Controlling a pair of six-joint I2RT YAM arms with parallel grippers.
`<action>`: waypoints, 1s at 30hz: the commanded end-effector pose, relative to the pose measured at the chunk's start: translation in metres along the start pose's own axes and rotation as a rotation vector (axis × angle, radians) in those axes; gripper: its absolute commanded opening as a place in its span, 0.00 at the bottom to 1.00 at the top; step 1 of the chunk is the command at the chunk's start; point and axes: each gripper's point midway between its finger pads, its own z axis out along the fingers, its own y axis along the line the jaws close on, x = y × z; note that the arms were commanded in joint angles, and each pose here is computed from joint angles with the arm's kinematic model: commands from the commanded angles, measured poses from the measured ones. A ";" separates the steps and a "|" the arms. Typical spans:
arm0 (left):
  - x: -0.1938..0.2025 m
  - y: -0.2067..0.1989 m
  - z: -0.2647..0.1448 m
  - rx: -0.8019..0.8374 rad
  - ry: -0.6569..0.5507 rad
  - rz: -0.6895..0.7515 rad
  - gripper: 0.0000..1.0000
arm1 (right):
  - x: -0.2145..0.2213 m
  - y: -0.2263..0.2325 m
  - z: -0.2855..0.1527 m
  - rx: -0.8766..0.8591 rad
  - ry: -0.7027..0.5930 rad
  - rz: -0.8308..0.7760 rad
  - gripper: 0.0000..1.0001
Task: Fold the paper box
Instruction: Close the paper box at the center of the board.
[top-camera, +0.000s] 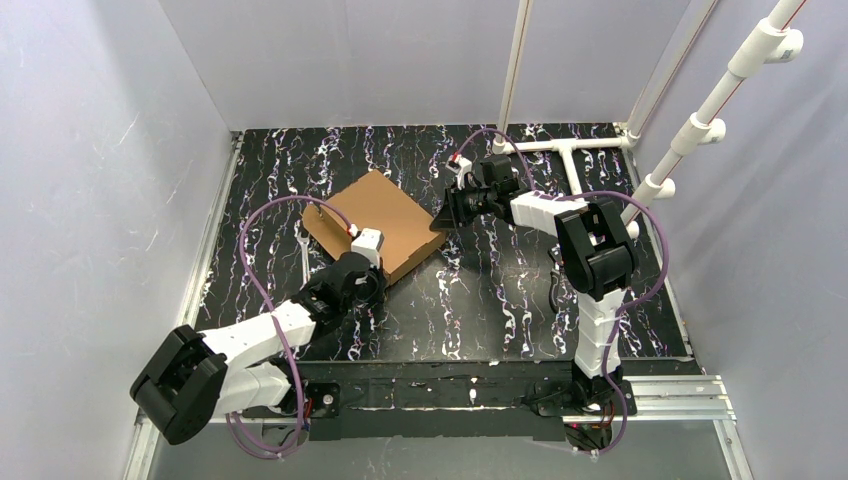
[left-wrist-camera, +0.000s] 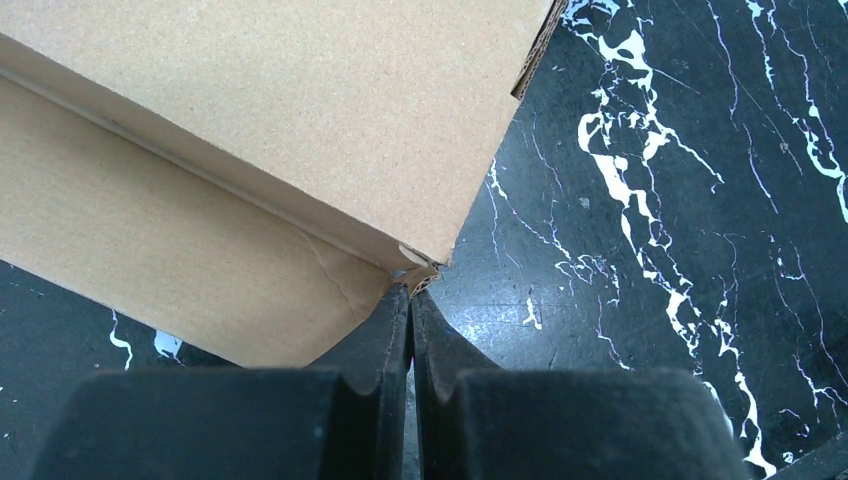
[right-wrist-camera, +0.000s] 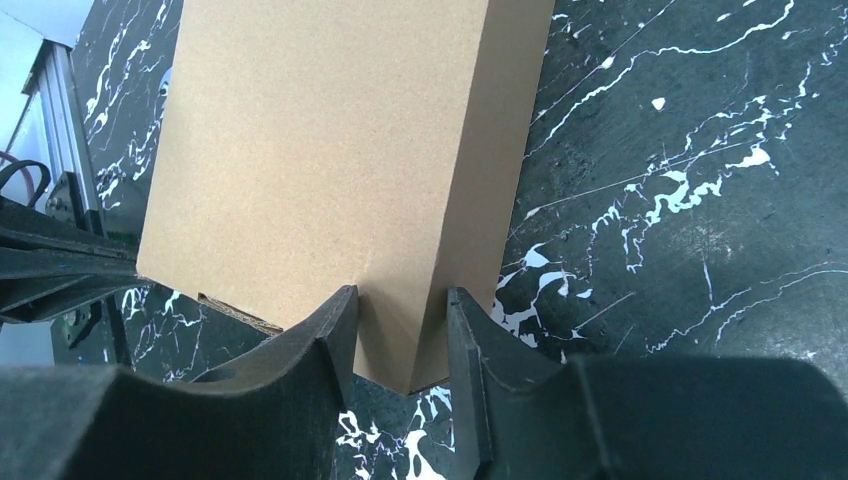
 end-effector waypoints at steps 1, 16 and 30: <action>-0.065 -0.019 -0.008 0.076 -0.248 -0.043 0.00 | 0.065 -0.005 0.013 0.055 0.175 0.080 0.43; -0.059 -0.026 0.002 0.111 -0.227 -0.048 0.00 | 0.067 -0.003 0.015 0.051 0.184 0.076 0.43; -0.010 -0.005 0.016 -0.015 0.016 -0.039 0.00 | 0.067 -0.004 0.015 0.051 0.188 0.076 0.42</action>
